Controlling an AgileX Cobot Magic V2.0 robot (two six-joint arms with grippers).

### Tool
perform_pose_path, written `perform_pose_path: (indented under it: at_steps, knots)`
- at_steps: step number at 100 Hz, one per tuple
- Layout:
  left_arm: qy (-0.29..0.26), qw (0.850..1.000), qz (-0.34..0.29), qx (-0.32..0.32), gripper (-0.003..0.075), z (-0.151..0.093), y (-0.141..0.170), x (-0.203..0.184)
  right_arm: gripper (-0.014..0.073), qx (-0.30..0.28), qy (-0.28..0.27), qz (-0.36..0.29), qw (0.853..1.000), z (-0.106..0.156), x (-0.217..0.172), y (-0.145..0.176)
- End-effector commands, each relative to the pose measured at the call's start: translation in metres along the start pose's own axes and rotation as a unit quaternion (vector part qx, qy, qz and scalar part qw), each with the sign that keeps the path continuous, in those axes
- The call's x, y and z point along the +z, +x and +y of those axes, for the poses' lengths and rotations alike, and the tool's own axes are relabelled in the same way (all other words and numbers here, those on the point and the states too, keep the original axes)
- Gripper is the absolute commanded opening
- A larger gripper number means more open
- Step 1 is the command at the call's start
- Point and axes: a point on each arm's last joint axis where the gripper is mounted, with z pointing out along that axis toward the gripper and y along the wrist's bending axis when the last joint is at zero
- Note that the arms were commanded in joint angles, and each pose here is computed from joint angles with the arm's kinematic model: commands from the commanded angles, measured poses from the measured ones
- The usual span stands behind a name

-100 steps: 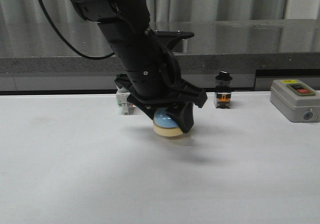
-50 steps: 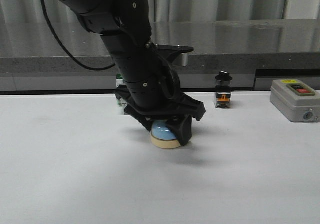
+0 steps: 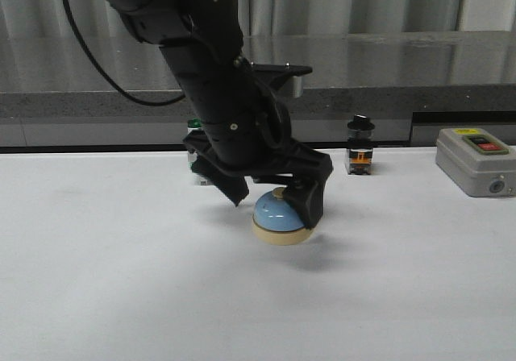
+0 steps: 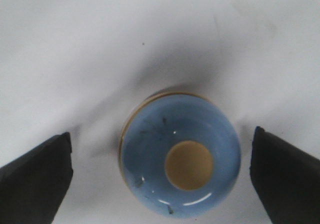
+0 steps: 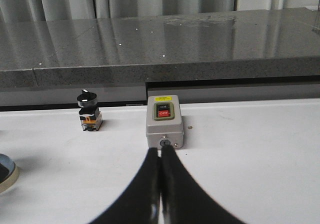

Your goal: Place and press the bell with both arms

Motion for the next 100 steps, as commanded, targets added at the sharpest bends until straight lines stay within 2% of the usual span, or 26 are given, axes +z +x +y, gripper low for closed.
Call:
perform_pose_path:
  at_steps: [1,26,47,61,78,88,100]
  knots:
    - [0.012,0.996,-0.083,0.0,0.0689,-0.009,-0.026,-0.055,-0.006,-0.004,-0.001,-0.058,0.998,0.001,-0.003,-0.013]
    - [0.015,0.986,-0.168,-0.001,0.0689,-0.01,-0.039,-0.124,-0.006,-0.004,-0.001,-0.058,0.998,0.001,-0.003,-0.013]
    - [-0.009,0.971,-0.235,-0.033,0.0689,0.019,-0.03,-0.181,-0.006,-0.004,-0.001,-0.058,0.998,0.001,-0.003,-0.013]
    - [-0.042,0.958,-0.274,-0.071,0.0689,0.051,-0.006,-0.214,-0.006,-0.004,-0.001,-0.058,0.998,0.001,-0.003,-0.013]
    - [-0.087,0.937,-0.31,-0.137,0.0689,0.089,0.041,-0.24,-0.006,-0.004,-0.001,-0.058,0.998,0.001,-0.003,-0.013]
    - [-0.112,0.923,-0.328,-0.166,0.0689,0.101,0.071,-0.251,-0.006,-0.004,-0.001,-0.058,0.998,0.001,-0.003,-0.013]
    - [-0.13,0.91,-0.345,-0.19,0.0689,0.103,0.105,-0.262,-0.006,-0.004,-0.001,-0.058,0.998,0.001,-0.003,-0.013]
